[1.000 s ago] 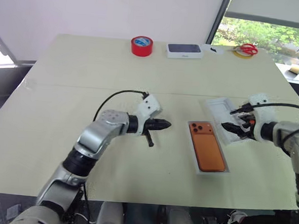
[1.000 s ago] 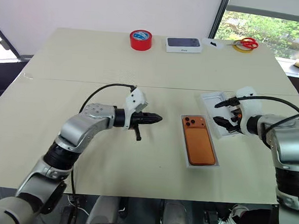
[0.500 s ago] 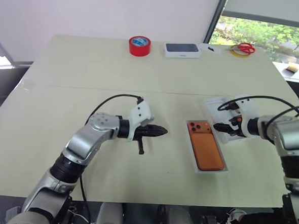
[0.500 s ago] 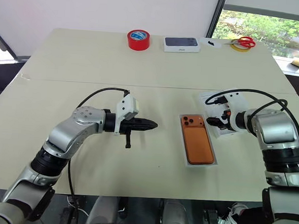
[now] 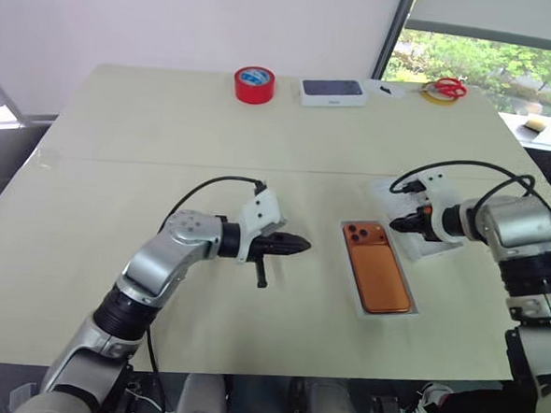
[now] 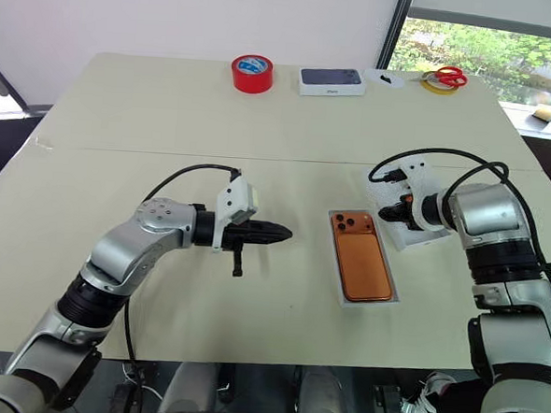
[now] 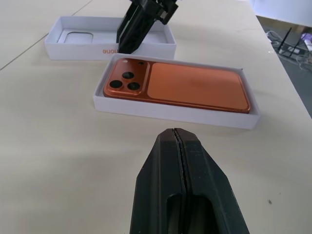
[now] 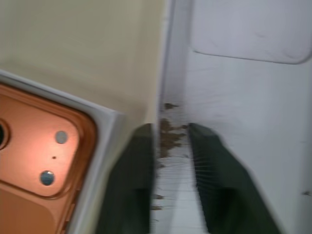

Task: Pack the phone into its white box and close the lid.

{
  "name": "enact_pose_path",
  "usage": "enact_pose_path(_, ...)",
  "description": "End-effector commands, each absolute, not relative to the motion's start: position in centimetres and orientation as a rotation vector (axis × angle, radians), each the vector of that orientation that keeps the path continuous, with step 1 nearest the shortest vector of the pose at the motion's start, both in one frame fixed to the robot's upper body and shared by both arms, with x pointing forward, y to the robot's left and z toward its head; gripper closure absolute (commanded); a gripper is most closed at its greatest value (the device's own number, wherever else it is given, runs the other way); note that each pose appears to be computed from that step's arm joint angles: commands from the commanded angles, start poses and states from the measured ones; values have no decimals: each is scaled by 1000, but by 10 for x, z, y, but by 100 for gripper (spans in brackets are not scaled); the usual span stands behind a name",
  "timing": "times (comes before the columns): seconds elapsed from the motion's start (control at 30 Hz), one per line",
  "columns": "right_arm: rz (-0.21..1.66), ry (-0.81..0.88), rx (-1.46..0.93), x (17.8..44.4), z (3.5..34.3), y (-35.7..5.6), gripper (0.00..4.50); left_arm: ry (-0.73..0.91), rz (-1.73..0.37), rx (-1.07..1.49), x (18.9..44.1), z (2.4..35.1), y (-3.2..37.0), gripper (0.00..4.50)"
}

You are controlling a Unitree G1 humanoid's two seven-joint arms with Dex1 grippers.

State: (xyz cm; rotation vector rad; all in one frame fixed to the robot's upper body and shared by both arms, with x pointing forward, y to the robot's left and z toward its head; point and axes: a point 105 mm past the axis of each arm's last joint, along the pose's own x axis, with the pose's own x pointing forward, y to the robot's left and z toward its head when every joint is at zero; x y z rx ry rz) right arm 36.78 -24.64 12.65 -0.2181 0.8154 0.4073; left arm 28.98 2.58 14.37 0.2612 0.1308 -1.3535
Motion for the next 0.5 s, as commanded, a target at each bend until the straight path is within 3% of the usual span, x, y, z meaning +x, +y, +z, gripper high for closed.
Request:
enact_pose_path(0.03, 389, 821, -226, 365, 132, -252, 446, 76, -1372, 273, 284, 152, 21, 450)
enact_pose_path(0.2, 360, 773, -177, 361, 148, -259, 446, 74, -1361, 270, 285, 152, 22, 450)
enact_pose_path(0.3, 301, 619, -20, 358, 193, -267, 446, 75, -1309, 257, 292, 152, 30, 450)
enact_pose_path(0.4, 380, 517, 129, 341, 226, -253, 446, 83, -1259, 233, 300, 152, 40, 450)
enact_pose_path(0.5, 541, 449, 235, 324, 235, -227, 446, 94, -1219, 229, 308, 150, 49, 450)
